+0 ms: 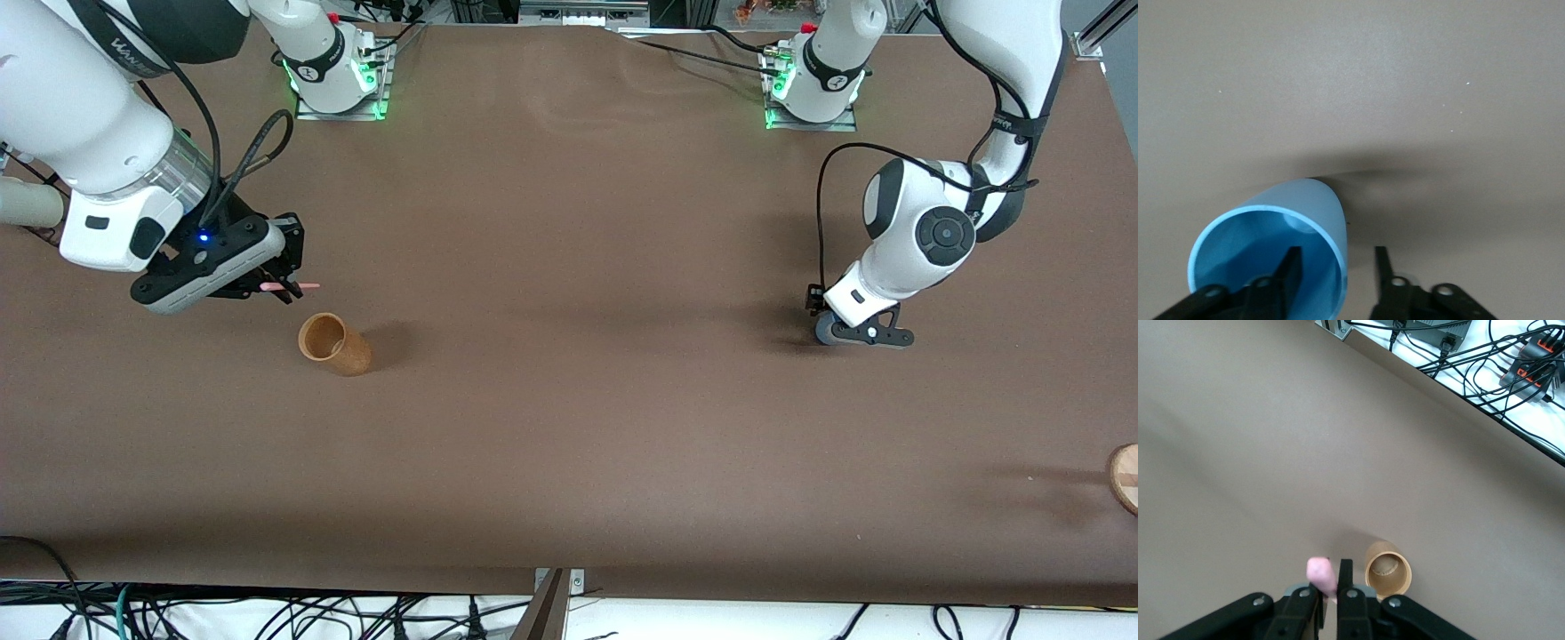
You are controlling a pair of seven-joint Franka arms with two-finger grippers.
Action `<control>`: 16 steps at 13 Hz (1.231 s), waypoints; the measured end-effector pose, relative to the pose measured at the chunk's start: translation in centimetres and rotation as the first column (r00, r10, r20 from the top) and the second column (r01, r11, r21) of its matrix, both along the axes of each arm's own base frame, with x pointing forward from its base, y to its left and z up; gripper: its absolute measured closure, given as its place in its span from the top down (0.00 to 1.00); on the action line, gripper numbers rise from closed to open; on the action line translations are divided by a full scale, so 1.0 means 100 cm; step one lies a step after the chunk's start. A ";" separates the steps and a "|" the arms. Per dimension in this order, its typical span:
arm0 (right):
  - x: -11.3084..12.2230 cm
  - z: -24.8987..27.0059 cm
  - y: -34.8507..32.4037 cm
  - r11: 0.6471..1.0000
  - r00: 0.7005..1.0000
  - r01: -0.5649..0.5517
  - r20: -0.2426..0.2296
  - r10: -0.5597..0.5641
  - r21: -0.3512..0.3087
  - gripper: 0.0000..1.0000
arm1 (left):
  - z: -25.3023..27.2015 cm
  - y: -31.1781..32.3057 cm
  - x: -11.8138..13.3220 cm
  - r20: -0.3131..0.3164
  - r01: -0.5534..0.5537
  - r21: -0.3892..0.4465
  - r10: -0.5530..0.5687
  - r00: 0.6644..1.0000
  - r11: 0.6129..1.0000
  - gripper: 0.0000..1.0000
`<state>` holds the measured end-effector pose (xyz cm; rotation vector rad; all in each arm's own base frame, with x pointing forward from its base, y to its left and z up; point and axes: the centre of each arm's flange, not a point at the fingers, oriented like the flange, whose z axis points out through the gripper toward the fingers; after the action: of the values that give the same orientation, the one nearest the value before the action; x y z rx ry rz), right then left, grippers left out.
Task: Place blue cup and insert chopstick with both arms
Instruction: 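Carry the blue cup with the left gripper to the table's middle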
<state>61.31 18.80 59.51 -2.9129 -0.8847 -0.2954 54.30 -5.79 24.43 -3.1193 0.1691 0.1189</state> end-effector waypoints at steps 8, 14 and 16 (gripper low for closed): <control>0.000 -0.001 0.000 1.000 1.000 0.000 -0.002 0.000 0.001 0.08 | 0.046 -0.062 0.027 0.044 -0.069 -0.011 0.070 0.997 0.998 0.05; 0.001 -0.005 0.000 1.000 1.000 0.000 -0.011 0.000 -0.001 0.08 | 0.088 -0.318 0.039 0.048 -0.318 -0.012 0.318 0.947 0.948 0.05; 0.002 -0.006 0.000 1.000 1.000 -0.001 -0.014 0.001 -0.001 0.08 | 0.057 -0.367 0.037 0.041 -0.396 -0.010 0.396 0.917 0.918 0.05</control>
<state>61.49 18.78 58.87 -2.9117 -0.8845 -0.2744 57.95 -42.49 30.17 -3.1058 -0.4685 0.0557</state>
